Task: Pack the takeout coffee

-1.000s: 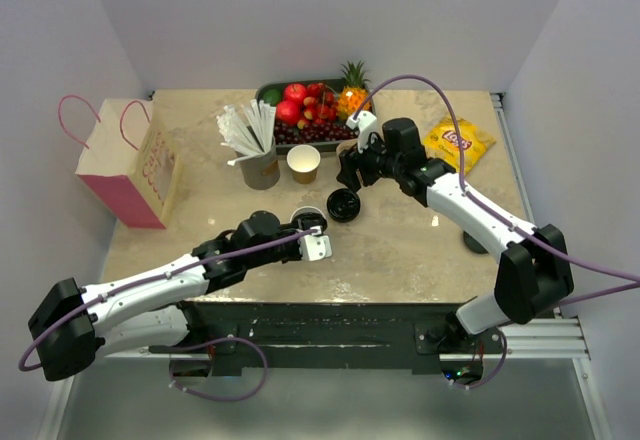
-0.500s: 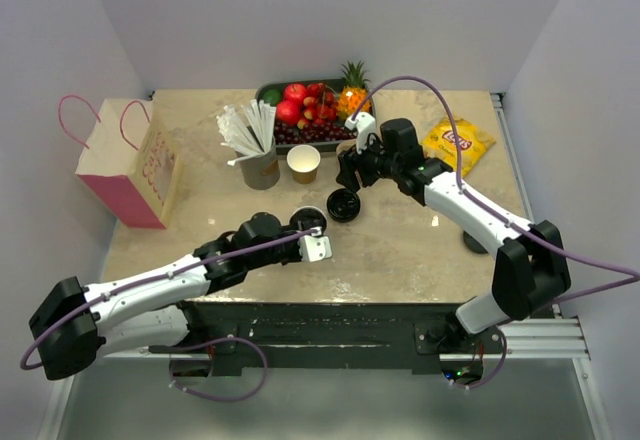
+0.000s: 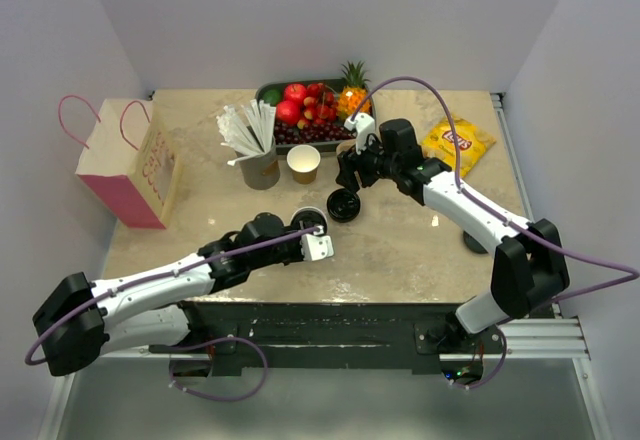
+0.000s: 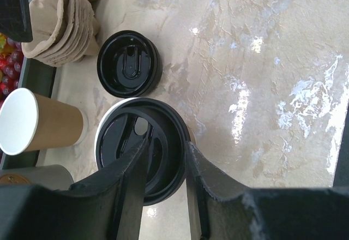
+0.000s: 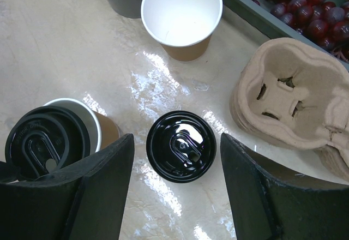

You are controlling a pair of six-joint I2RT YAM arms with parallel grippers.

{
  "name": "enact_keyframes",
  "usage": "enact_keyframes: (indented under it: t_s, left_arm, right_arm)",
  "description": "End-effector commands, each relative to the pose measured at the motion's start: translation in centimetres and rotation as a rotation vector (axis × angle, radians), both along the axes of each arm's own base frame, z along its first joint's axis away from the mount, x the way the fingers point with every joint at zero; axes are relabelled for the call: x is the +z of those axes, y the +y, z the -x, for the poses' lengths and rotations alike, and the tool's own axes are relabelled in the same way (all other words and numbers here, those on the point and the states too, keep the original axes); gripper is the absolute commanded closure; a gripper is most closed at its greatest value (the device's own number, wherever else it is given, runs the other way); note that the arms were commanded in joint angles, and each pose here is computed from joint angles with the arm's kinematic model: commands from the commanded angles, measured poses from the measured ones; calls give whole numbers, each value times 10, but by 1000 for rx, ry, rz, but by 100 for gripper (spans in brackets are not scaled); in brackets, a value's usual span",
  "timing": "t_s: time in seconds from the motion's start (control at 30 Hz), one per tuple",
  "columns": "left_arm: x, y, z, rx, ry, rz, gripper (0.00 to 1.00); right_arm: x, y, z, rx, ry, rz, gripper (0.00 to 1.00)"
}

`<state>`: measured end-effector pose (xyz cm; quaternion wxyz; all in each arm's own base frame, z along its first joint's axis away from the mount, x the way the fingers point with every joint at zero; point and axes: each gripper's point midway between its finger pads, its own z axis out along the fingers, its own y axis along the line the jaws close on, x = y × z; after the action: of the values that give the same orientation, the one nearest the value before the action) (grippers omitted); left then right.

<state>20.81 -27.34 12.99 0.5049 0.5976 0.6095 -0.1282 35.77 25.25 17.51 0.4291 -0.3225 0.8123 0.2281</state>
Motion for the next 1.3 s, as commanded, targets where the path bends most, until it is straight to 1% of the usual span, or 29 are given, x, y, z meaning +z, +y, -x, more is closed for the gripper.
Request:
enact_keyframes:
  t_s: [0.0,0.27,0.6,0.87,0.93,1.03,1.07,1.13,1.17,1.2,1.23,1.27]
  left_arm:
    - [2,-3,-6,25,-23,28,62]
    - [1,1,-18,83,-59,15,62]
    - [5,0,-23,108,-66,31,62]
    - [3,-7,-13,45,-27,29,62]
    - [1,-5,-6,22,-2,8,62]
    - [23,-5,1,-8,-4,52,51]
    - [43,-4,2,-10,-28,104,44]
    - [63,-1,2,3,-49,157,34]
    - [81,3,-1,43,-54,210,25]
    - [86,7,-6,82,-44,235,20]
    - [91,12,-11,122,-28,258,17]
    - [92,23,-22,204,38,288,13]
  right_arm:
    - [26,8,-8,10,-47,-56,32]
    - [25,8,-8,9,-46,-54,32]
    - [24,9,-9,7,-45,-57,32]
    - [21,9,-8,8,-38,-53,32]
    - [23,9,-7,10,-36,-57,32]
    - [24,11,-5,23,-22,-61,32]
    - [27,11,-5,26,-20,-66,32]
    - [27,18,5,80,15,-85,32]
    - [30,22,8,107,25,-99,32]
    - [30,32,18,170,63,-128,31]
    - [25,34,25,186,117,-134,31]
    - [29,38,28,204,140,-154,31]
